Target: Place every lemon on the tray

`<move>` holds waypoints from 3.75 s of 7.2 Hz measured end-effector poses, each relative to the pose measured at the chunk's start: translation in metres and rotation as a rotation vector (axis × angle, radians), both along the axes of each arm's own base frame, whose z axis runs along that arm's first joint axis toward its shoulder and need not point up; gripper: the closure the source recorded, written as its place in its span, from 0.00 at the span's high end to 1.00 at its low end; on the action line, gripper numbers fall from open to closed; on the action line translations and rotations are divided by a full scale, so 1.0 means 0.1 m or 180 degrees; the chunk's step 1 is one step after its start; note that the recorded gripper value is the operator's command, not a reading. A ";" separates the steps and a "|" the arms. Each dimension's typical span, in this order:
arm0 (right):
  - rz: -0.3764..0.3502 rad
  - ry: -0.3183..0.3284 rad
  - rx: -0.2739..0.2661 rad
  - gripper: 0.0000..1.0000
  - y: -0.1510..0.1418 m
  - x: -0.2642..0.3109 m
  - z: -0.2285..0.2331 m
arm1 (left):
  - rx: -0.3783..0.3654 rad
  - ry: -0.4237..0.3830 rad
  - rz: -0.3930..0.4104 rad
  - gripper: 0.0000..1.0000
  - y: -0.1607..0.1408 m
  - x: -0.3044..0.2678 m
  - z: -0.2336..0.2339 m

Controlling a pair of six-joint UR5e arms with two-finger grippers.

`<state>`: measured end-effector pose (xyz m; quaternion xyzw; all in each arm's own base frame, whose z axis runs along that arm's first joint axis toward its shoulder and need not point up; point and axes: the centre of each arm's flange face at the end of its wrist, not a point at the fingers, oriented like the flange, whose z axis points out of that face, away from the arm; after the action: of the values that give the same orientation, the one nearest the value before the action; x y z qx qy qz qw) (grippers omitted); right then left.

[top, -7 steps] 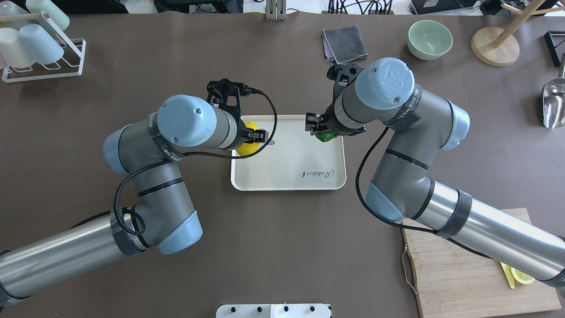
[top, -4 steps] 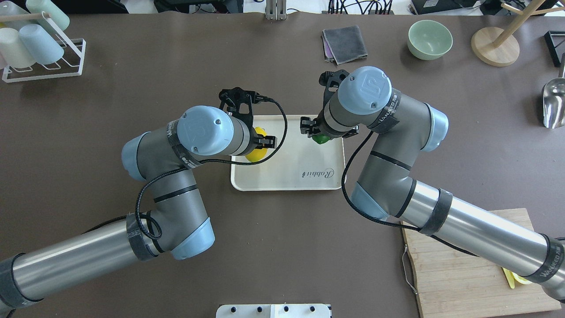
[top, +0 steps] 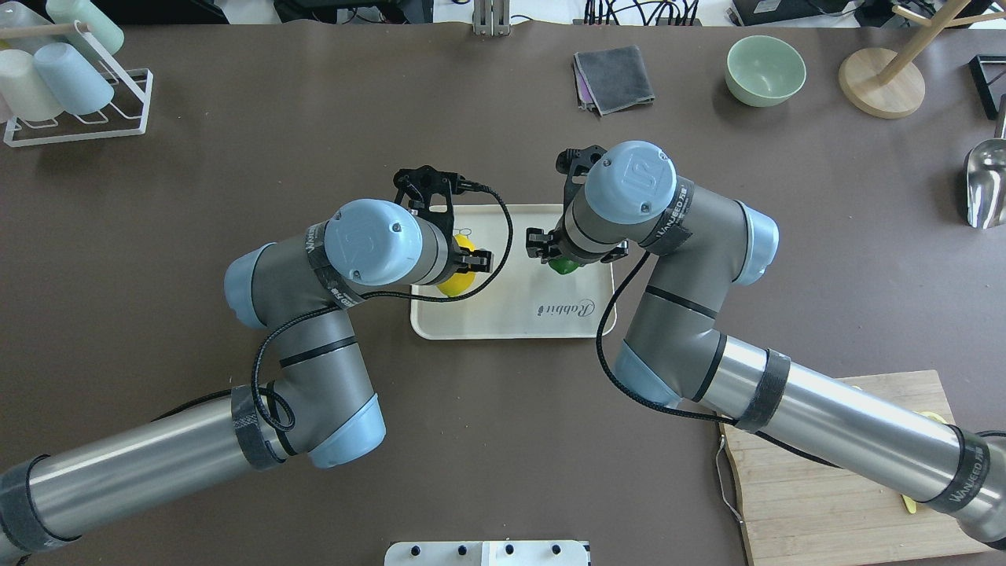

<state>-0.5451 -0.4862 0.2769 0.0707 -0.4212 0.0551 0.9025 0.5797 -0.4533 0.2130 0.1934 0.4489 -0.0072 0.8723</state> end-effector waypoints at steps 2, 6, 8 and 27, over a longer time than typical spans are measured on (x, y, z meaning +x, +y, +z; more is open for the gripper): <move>-0.0029 0.0041 0.0004 0.80 0.04 -0.08 0.05 | 0.0003 -0.0005 0.0004 0.96 0.01 0.00 0.00; 0.0090 0.0016 -0.0015 1.00 -0.16 0.06 -0.02 | 0.0082 -0.0029 -0.0091 0.98 0.00 -0.02 0.01; 0.0106 -0.0150 -0.0097 1.00 -0.45 0.42 -0.21 | 0.0211 0.0035 -0.0133 0.98 -0.25 -0.47 -0.11; -0.1081 0.0483 0.0350 1.00 -0.11 5.92 3.90 | -0.0337 -0.0602 0.0411 0.98 -0.18 -6.40 3.93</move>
<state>0.0469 -0.4970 0.6669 0.0517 -0.3602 -0.1265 0.9228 -0.0599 -0.4718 0.6063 0.1175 0.3751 0.0436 0.9185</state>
